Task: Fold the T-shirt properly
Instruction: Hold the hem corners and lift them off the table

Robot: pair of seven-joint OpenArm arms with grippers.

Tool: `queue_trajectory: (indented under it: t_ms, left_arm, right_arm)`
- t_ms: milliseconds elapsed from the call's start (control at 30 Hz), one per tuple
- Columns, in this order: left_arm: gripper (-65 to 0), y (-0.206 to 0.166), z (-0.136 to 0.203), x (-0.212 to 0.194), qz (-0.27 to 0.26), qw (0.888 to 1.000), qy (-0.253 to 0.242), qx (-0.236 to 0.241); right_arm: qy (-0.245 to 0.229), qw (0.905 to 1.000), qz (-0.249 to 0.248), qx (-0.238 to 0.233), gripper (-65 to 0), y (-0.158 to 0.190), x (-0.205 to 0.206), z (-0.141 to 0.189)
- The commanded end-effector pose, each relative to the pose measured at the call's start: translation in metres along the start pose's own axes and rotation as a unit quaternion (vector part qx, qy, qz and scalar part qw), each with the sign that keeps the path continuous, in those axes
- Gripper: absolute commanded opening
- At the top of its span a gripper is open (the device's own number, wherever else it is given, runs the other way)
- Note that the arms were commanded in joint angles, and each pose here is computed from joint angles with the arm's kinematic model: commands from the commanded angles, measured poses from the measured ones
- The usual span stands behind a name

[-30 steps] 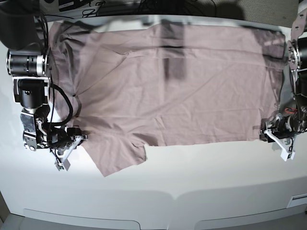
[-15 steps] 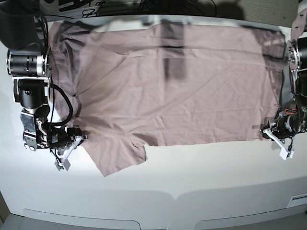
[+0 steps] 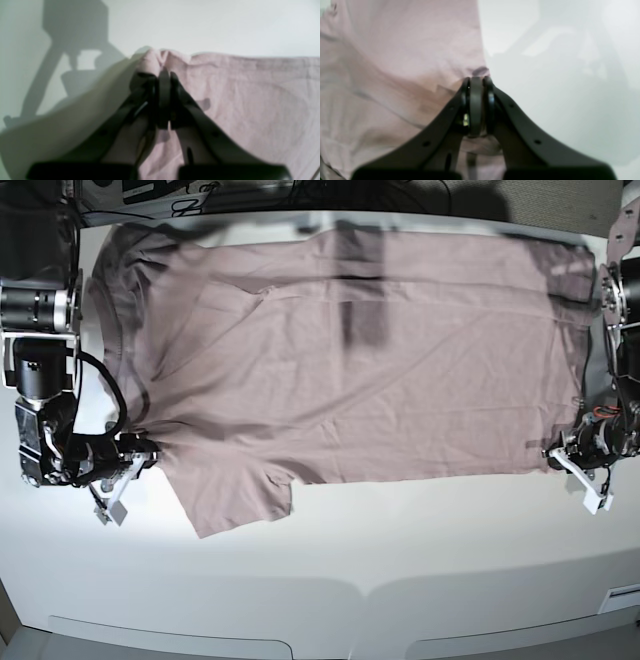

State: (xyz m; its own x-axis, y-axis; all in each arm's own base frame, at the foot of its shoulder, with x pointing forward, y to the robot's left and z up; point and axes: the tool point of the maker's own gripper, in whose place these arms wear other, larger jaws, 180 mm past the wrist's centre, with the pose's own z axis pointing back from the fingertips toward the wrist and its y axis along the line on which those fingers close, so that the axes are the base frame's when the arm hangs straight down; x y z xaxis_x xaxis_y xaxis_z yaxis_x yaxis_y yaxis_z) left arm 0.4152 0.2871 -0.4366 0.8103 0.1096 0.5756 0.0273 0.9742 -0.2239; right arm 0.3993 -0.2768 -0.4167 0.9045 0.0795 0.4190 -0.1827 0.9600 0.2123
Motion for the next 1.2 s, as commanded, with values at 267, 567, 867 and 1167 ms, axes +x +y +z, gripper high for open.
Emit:
queue_trajectory:
  t_ms: [267,567,867,1167]
  left_arm:
    - [-65.0,-0.019,0.027,0.064,-0.029,0.998,-0.049,-0.023]
    - [-65.0,-0.01,0.04,0.079,-0.041,0.997,-0.068,-0.013]
    - [-65.0,-0.006,0.058,0.081,-0.019,0.996,-0.068,-0.056]
    - [-65.0,-0.018,0.068,0.091,-0.029,0.993,-0.081,-0.083]
  right_arm:
    - [-0.04,0.9987,0.007,0.031,-65.0,0.014,0.039,0.026]
    - [-0.063,0.997,0.013,0.042,-65.0,0.016,0.054,0.044]
    - [-0.056,0.9969,0.01,0.053,-65.0,0.013,0.063,0.065]
    - [-0.051,0.9929,0.0,0.107,-65.0,0.032,0.063,0.073]
